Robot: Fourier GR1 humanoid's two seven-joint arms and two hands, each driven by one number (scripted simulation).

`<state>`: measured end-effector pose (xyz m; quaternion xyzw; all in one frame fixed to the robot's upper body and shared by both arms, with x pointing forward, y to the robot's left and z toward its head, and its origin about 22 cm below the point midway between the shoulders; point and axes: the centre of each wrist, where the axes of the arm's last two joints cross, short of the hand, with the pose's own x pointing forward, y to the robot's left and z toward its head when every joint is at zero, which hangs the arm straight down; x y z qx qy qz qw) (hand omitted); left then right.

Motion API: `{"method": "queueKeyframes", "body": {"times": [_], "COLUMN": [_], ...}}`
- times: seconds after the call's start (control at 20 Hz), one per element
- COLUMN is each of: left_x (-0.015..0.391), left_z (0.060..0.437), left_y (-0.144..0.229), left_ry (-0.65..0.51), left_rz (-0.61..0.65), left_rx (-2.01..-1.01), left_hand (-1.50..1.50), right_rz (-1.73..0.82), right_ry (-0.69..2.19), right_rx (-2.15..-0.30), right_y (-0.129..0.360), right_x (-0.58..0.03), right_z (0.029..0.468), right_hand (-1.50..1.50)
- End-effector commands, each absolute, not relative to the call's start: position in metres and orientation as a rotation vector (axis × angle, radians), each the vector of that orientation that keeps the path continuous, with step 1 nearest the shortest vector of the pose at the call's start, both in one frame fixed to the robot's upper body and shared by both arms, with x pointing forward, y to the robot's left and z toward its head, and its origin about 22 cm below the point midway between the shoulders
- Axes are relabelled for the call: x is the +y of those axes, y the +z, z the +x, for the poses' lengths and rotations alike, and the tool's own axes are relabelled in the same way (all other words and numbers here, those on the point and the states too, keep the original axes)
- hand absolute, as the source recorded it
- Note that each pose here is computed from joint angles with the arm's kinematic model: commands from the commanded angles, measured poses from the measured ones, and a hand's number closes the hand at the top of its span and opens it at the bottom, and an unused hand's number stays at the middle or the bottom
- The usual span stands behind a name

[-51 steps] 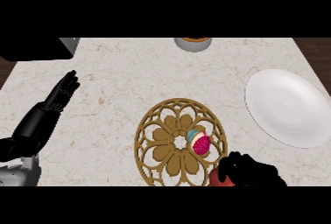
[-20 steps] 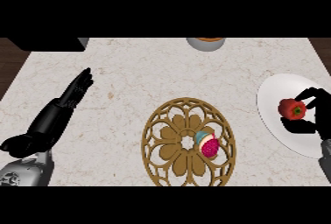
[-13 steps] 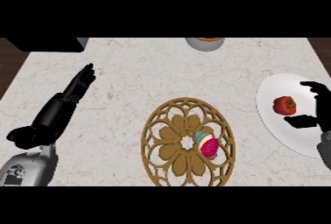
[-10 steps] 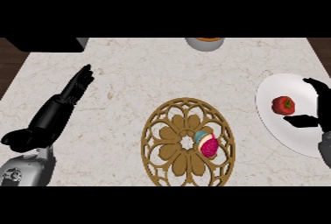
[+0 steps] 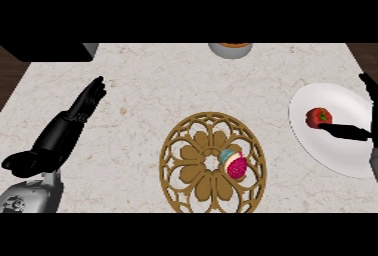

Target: Pick the bell pepper from the placemat and place it in the plate

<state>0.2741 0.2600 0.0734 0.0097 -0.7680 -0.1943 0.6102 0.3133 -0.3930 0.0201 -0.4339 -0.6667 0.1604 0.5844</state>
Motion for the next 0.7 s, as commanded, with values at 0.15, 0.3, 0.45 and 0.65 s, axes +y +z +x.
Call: {"method": "queueKeyframes", "body": {"times": [0.15, 0.3, 0.45, 0.65], "left_x": [0.273, 0.277, 0.279, 0.272], "left_z": [0.278, 0.276, 0.281, 0.278], "left_y": [0.079, 0.081, 0.080, 0.068], "left_ry": [-0.436, -0.445, -0.429, -0.446], "left_rz": [0.038, 0.051, 0.034, 0.055], "left_rx": [-1.755, -1.755, -1.767, -1.767], "left_hand": [0.00, 0.00, 0.00, 0.00], "right_rz": [-0.641, -0.560, -0.502, -0.469], "right_ry": [0.071, -0.031, -0.032, -0.045], "right_rx": [-1.701, -1.737, -1.744, -1.785], "right_y": [0.032, 0.039, 0.050, 0.054], "right_x": [-0.410, -0.442, -0.466, -0.503], "right_z": [0.294, 0.270, 0.240, 0.199], "right_hand": [-1.50, -1.50, -1.50, -1.50]}}
